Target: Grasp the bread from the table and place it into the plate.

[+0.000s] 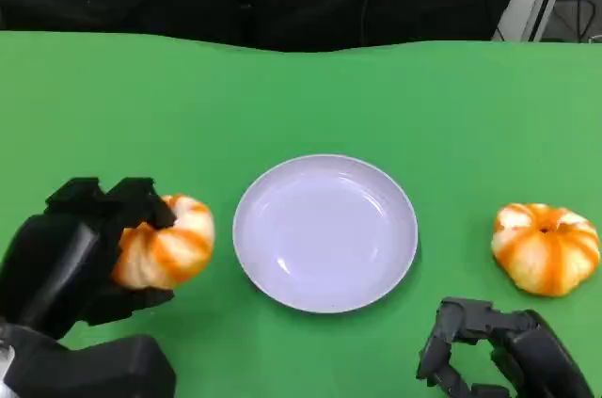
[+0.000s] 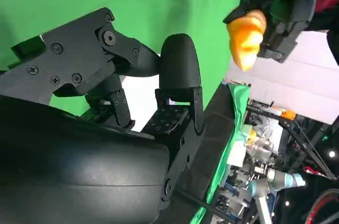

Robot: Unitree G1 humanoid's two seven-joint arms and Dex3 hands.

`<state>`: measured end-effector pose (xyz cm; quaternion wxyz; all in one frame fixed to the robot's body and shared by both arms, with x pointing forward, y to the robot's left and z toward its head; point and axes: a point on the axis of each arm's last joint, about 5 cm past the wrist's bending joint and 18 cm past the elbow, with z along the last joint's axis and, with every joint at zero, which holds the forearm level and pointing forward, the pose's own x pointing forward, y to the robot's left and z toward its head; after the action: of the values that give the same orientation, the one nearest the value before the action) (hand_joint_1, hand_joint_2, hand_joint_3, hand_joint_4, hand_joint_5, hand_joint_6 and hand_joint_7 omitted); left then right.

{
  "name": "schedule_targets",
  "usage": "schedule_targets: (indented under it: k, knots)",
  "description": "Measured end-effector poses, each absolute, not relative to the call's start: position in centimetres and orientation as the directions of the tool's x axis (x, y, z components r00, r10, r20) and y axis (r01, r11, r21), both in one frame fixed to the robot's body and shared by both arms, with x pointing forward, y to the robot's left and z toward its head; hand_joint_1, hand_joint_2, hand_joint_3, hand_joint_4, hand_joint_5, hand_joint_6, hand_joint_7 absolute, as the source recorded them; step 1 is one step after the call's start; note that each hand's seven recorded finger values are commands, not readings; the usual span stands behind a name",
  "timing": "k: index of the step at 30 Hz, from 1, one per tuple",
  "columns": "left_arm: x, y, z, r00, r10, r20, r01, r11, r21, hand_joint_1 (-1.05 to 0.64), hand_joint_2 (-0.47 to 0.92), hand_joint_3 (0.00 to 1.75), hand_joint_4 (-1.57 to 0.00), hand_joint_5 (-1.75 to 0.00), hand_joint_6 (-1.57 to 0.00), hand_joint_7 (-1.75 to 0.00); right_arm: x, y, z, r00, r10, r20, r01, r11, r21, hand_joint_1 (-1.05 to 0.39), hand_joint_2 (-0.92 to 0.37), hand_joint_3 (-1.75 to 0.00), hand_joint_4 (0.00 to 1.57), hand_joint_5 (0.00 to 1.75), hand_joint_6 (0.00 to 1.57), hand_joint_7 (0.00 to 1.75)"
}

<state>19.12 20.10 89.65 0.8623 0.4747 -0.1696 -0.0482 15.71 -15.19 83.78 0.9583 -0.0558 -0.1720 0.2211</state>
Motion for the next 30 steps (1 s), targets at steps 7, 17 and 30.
schedule_targets:
  k: [7, 17, 30]
  knots:
    - [19.3, 18.7, 90.9, 0.909, -0.282, 0.308, -0.097, 0.576, 0.812, -0.07, 0.81, 0.0, -0.57, -1.75, -0.5, -1.67, 15.8, -15.1, 83.8, 0.843, 0.444, 0.304, -0.407, 0.895, -0.181, -0.24, -0.63, -0.89, 0.8, 1.55, 0.78, 1.32]
    - [20.5, 16.9, 92.5, 0.869, -0.335, 0.365, -0.091, 0.616, 0.782, -0.06, 0.79, 0.0, -0.57, -1.75, -0.5, -1.66, 16.0, -14.9, 83.7, 0.843, 0.447, 0.3, -0.408, 0.894, -0.185, -0.23, -0.64, -0.9, 0.79, 1.56, 0.78, 1.33]
    - [22.1, 13.3, 93.7, 0.806, -0.438, 0.397, 0.0, 0.671, 0.741, -0.07, 0.81, 0.01, -0.56, -1.75, -0.53, -1.63, 15.8, -14.6, 83.6, 0.841, 0.45, 0.302, -0.41, 0.892, -0.188, -0.23, -0.63, -0.9, 0.79, 1.57, 0.78, 1.32]
